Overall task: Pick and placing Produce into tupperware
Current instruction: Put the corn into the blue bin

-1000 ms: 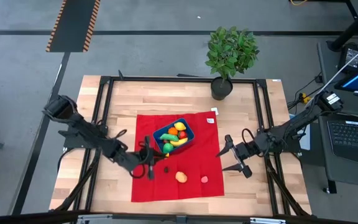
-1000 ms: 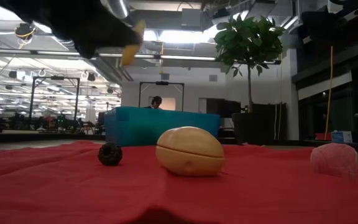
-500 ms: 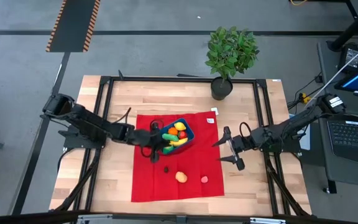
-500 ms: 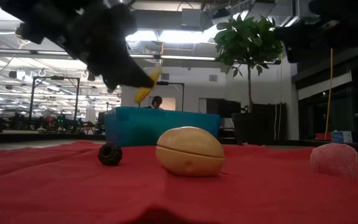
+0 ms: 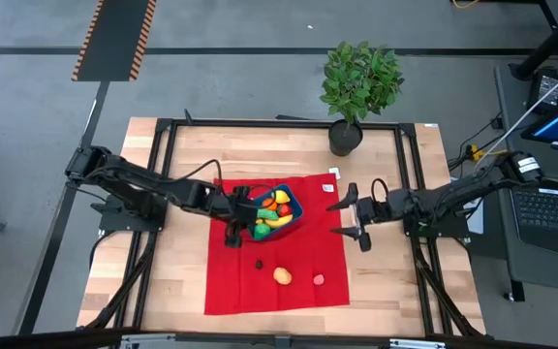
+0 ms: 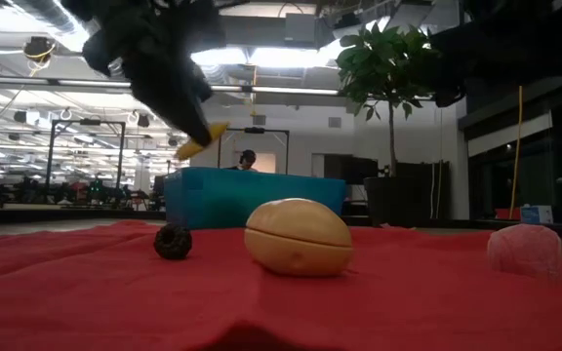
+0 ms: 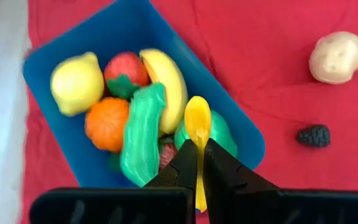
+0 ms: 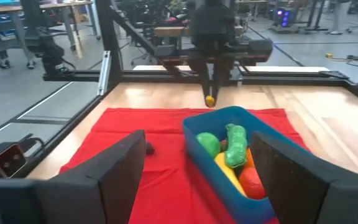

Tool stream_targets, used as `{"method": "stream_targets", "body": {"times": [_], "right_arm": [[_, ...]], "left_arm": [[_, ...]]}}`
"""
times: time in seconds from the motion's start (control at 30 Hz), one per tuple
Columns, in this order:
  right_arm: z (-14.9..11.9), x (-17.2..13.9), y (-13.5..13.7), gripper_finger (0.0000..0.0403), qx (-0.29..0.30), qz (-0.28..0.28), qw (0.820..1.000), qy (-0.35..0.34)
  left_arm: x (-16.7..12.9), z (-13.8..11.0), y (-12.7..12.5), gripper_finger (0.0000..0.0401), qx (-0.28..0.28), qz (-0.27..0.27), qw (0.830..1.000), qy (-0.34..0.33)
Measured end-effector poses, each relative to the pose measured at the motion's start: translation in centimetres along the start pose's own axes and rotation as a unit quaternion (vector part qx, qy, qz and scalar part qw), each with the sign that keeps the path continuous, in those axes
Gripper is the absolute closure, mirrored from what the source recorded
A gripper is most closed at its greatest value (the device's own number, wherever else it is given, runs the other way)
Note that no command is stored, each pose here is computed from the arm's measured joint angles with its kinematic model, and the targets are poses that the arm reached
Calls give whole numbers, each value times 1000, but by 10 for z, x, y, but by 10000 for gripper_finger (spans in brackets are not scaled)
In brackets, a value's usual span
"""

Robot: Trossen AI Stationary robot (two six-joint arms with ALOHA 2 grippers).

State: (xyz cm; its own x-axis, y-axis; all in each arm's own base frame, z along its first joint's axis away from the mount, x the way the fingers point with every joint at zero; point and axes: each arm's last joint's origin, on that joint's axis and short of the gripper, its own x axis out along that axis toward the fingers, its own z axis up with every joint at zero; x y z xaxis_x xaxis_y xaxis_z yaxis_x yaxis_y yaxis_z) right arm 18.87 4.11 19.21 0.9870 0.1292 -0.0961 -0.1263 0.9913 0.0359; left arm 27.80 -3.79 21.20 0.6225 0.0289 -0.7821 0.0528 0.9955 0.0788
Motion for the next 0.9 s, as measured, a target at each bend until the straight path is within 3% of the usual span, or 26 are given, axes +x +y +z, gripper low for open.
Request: {"method": "stream_targets", "body": {"times": [0.17, 0.53, 0.9], "right_arm": [[1, 0, -4, 114, 2, -11, 1000, -3], [2, 0, -6, 114, 3, -14, 1000, -10], [2, 0, -6, 114, 5, -14, 1000, -11]], "left_arm": [[-3, 3, 4, 397, 39, -6, 999, 13], [-2, 1, 17, 399, 57, -26, 998, 20], [26, -5, 16, 398, 68, -40, 995, 55]]}}
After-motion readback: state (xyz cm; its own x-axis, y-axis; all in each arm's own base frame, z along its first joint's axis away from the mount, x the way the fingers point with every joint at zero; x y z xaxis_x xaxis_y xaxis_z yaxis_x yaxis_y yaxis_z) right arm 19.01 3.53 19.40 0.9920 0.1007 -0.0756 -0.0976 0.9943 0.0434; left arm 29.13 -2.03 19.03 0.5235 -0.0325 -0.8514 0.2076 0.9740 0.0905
